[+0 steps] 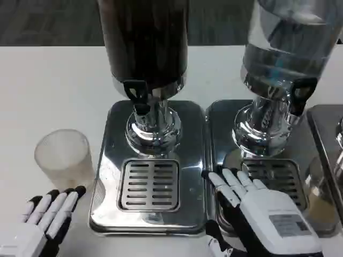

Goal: Grasp the cup under the faucet to collect the drink, then remove the cup.

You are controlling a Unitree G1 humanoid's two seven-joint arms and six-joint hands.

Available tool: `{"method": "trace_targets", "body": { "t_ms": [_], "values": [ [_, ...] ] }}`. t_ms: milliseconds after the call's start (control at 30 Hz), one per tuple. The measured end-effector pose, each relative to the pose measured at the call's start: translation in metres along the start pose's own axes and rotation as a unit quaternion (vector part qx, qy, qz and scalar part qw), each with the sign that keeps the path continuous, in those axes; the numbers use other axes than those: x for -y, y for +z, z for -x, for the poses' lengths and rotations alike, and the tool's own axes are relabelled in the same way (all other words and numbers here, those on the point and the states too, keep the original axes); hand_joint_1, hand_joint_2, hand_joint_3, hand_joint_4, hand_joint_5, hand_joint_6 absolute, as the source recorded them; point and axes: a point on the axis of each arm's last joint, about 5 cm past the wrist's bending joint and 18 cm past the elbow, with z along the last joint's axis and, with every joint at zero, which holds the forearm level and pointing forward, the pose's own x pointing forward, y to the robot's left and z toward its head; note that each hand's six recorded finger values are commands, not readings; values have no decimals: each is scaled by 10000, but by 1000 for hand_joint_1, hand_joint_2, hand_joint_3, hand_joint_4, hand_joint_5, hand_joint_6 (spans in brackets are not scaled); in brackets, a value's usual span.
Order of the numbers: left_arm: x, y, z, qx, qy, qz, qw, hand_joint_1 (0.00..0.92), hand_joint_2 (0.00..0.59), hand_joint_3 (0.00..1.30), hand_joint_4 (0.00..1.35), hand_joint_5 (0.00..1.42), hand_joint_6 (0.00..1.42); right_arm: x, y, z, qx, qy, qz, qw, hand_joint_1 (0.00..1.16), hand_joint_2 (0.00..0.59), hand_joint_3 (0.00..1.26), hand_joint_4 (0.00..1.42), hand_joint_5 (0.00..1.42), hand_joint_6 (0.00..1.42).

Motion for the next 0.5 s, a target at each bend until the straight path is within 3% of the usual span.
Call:
{"method": "trace_targets", "body": {
  "t_ms": [500],
  "values": [
    [-6,-1,-25,-12,34,8,10000,0,167,0,0,0,0,0,-6,3,-37,-2,-26,10000,571,553,64,0,0,32]
  ]
}}
